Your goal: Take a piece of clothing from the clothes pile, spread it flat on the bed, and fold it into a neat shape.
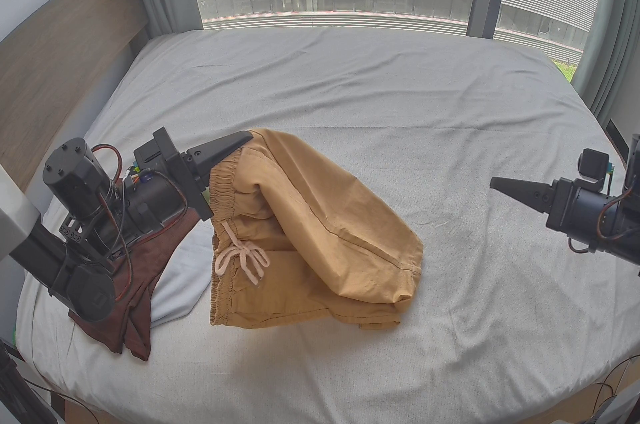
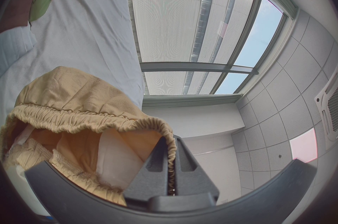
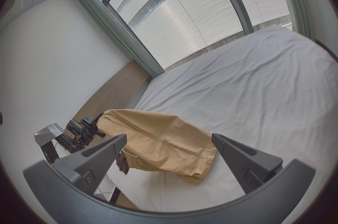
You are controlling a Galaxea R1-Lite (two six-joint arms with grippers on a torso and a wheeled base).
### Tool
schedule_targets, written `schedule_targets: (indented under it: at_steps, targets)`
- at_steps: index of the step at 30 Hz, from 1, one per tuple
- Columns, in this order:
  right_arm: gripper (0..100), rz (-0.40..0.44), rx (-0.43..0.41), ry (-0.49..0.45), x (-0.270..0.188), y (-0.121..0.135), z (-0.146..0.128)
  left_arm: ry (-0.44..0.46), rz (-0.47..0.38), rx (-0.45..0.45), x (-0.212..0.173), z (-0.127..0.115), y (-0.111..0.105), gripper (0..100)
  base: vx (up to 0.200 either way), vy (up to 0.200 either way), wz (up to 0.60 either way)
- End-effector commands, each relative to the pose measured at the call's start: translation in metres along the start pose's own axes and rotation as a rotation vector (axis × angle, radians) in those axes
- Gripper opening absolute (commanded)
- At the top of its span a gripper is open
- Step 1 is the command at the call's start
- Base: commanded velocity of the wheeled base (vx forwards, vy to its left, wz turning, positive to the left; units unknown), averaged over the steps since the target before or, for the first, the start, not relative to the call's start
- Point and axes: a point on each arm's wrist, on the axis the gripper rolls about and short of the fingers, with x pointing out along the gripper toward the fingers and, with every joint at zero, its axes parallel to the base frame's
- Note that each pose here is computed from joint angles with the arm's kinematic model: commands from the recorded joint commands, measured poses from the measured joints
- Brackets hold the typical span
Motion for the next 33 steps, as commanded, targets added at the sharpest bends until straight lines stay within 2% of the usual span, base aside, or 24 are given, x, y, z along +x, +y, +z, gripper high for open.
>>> schedule_targets:
  at_steps: [1, 5, 12, 17, 20, 26, 33]
  targets:
    - [100, -0.021, 0.119, 0.118, 0.034, -0.035, -0.029, -0.010, 0.008, -0.001, -0.001, 0.003, 0.004, 0, 0.000, 0.000, 0.00]
    - [100, -0.026, 0.131, 0.126, 0.041, -0.040, -0.033, -0.012, 0.010, -0.001, -0.001, 0.004, 0.004, 0, 0.000, 0.000, 0.00]
    - [100, -0.053, 0.164, 0.189, 0.068, -0.064, -0.061, -0.012, 0.014, -0.004, -0.001, 0.004, 0.006, 0, 0.000, 0.000, 0.00]
    - [100, -0.058, 0.178, 0.221, 0.090, -0.082, -0.086, -0.012, 0.030, 0.027, -0.001, 0.004, 0.012, 0, 0.000, 0.000, 0.00]
    - [100, -0.049, 0.184, 0.231, 0.096, -0.083, -0.093, -0.011, 0.036, 0.029, -0.001, 0.004, 0.014, 0, 0.000, 0.000, 0.00]
    - [100, -0.044, 0.254, 0.236, 0.117, -0.093, -0.113, -0.010, 0.035, 0.031, -0.001, 0.004, 0.014, 0, 0.000, 0.000, 0.00]
    - [100, -0.053, 0.270, 0.289, 0.137, -0.105, -0.141, -0.011, 0.036, 0.032, -0.001, 0.004, 0.014, 0, 0.000, 0.000, 0.00]
